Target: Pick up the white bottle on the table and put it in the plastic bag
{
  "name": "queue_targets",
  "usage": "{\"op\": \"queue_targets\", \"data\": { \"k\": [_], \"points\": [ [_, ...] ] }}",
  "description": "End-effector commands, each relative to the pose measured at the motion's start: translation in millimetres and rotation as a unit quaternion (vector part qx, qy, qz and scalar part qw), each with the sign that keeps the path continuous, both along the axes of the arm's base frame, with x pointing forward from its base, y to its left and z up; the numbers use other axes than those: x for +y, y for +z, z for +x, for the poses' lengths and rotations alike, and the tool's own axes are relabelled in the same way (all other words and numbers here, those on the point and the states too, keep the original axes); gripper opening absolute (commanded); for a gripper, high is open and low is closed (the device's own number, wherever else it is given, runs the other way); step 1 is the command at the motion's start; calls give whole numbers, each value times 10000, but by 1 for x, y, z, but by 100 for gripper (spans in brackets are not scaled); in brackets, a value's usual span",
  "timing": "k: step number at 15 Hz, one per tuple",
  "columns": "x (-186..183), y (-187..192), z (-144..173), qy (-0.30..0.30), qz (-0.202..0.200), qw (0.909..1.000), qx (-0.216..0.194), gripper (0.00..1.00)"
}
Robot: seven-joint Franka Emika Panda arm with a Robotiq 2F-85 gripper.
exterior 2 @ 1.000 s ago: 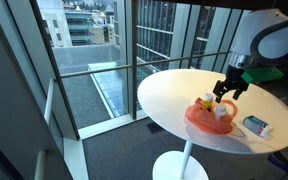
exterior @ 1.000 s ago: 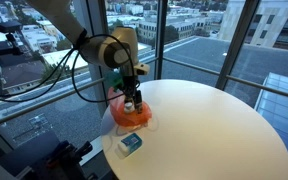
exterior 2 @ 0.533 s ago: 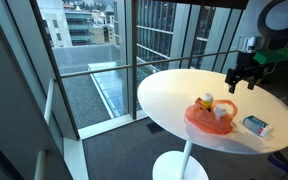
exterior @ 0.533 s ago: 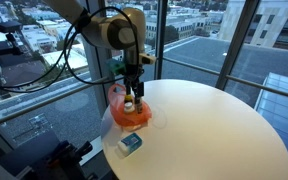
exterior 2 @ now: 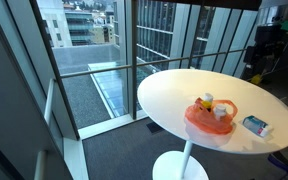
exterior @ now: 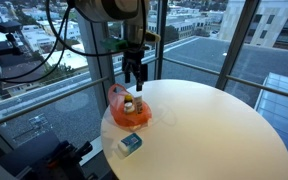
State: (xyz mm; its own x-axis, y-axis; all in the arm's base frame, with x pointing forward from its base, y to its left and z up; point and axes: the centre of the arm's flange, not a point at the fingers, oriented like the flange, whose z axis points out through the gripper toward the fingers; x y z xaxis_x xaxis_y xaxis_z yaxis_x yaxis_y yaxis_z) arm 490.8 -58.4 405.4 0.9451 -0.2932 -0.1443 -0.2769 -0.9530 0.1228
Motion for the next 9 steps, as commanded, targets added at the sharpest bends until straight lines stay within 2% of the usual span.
{"op": "queue_targets", "data": {
  "k": [1,9],
  "points": [
    [-4,38,-16,196,-84,9997,-119,100],
    [1,25,-9,81,-33,9999,-102,100]
  ]
}}
